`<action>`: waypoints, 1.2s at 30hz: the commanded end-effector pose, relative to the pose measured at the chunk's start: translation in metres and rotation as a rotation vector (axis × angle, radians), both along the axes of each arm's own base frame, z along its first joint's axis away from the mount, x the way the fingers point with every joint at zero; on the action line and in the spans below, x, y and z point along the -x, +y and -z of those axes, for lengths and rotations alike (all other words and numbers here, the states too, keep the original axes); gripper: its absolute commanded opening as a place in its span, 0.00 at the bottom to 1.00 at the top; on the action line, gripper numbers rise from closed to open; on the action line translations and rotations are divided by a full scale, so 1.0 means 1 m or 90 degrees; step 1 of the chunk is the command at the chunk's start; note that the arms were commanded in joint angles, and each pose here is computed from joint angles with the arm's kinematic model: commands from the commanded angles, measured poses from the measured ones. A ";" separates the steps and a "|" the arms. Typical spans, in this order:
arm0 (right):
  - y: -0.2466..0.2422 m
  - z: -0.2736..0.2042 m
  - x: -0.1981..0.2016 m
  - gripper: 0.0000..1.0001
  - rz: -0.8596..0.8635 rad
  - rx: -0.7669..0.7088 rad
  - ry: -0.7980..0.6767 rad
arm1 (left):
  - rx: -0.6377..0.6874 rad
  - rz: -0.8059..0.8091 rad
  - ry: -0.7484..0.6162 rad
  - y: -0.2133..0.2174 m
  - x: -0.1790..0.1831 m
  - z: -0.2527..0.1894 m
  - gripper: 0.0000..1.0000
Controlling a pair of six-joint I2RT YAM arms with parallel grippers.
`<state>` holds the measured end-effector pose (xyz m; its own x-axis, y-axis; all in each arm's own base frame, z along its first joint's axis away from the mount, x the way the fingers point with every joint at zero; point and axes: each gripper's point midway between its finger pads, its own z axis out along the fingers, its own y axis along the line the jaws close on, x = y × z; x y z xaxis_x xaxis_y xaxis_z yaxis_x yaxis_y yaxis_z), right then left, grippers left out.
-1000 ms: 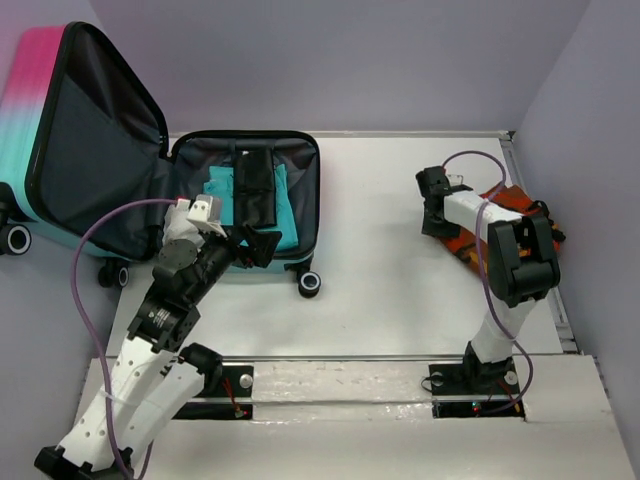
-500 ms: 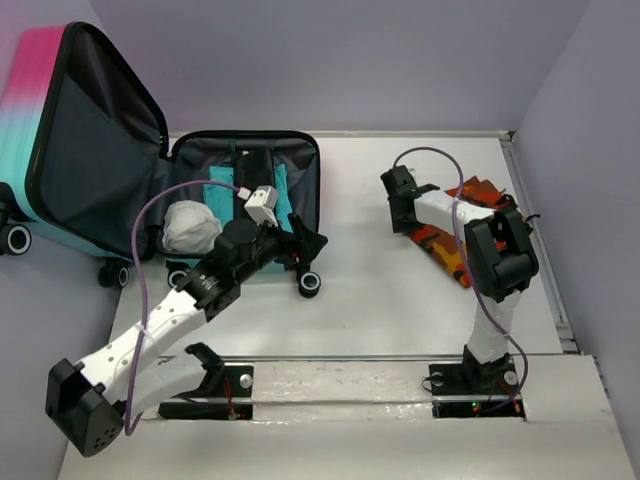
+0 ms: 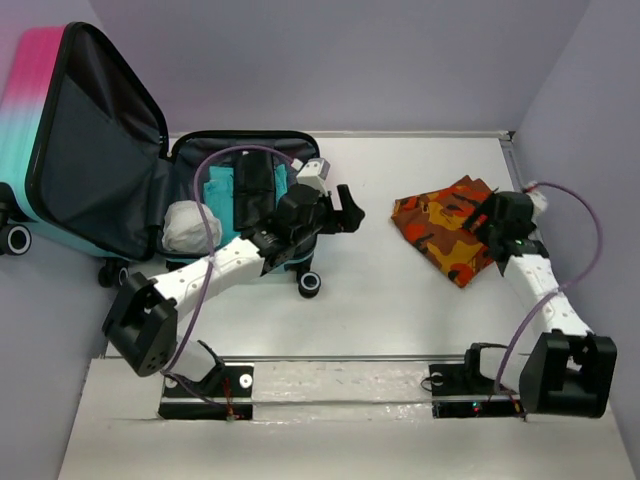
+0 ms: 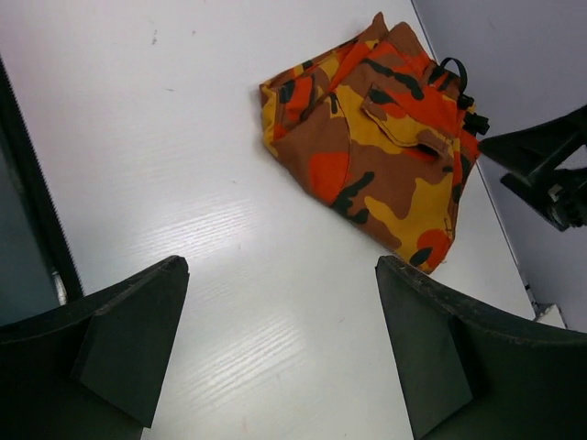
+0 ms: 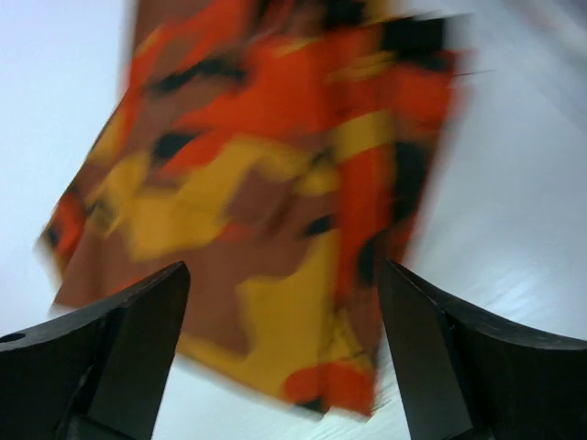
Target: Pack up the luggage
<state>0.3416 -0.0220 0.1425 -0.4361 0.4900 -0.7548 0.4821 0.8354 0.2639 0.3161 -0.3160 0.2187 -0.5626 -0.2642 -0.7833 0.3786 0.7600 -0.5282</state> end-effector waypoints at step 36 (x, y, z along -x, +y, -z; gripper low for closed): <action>-0.075 0.123 -0.019 0.07 0.111 -0.410 -0.028 | -0.156 0.083 -0.045 -0.121 -0.072 0.023 0.96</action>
